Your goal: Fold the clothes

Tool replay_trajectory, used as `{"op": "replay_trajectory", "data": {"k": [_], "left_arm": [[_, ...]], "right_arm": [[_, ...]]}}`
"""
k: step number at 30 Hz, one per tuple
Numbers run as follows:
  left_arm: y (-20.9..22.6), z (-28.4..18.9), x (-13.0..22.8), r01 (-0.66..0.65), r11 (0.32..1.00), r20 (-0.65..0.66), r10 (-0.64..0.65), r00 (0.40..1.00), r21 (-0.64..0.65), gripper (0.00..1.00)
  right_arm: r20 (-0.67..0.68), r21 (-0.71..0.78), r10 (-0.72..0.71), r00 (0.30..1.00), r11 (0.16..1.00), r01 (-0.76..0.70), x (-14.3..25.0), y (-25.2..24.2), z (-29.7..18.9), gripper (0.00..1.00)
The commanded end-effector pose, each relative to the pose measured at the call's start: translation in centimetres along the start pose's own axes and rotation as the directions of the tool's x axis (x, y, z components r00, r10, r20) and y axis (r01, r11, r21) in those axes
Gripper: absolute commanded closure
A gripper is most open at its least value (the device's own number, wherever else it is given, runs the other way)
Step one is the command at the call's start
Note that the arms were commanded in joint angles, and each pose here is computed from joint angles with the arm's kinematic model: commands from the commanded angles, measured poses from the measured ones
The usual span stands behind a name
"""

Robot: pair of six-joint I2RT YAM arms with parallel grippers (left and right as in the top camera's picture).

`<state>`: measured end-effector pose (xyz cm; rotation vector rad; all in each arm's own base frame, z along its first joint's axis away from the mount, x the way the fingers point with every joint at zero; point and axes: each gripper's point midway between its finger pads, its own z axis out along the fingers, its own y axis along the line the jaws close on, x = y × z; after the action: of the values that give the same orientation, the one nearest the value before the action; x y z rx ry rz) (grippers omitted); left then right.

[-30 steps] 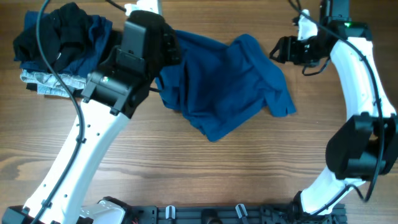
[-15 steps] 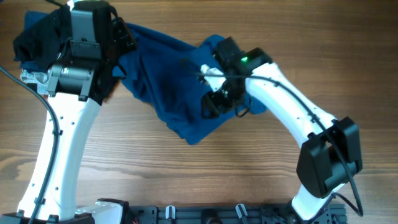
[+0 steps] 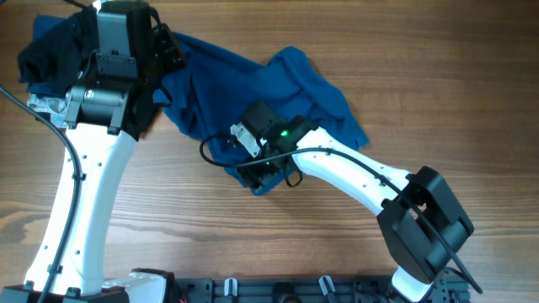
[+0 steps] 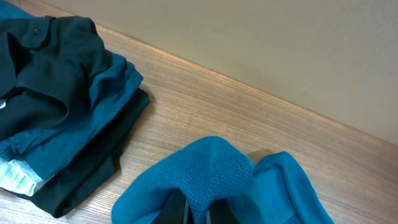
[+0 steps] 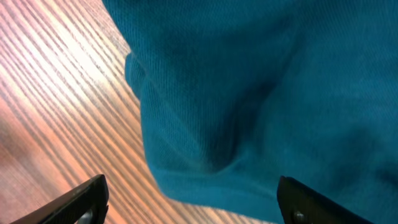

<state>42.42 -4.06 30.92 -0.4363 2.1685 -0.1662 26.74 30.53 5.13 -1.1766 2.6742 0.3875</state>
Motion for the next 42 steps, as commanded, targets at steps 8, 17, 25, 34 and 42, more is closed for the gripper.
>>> {"op": "replay_trajectory", "data": {"k": [8,17,25,34,42], "left_arm": [[-0.2,-0.1,-0.7,-0.005,1.000,0.016,0.005,1.000,0.010,0.96],[-0.1,-0.1,-0.5,-0.006,1.000,0.008,0.006,1.000,0.006,0.96],[0.2,-0.2,1.1,-0.013,1.000,-0.061,0.013,0.998,-0.002,0.96],[-1.2,-0.4,2.4,-0.029,0.998,-0.107,0.034,0.994,0.049,0.96],[-1.5,-0.4,2.5,-0.033,0.998,-0.107,0.039,0.993,0.055,0.96]], "right_arm": [[-0.096,0.017,-0.059,0.994,0.998,0.061,1.8,-1.1,4.3,0.23],[-0.018,0.069,0.176,0.984,0.982,-0.174,1.0,-7.4,0.6,0.96],[0.102,0.137,0.301,0.948,0.940,-0.313,2.9,-19.0,-3.5,0.96],[0.263,-0.071,0.582,0.770,0.807,-0.586,3.1,-24.6,-7.3,0.13],[0.278,-0.096,0.406,0.871,0.914,-0.395,0.7,-17.3,-11.6,0.24]]}}
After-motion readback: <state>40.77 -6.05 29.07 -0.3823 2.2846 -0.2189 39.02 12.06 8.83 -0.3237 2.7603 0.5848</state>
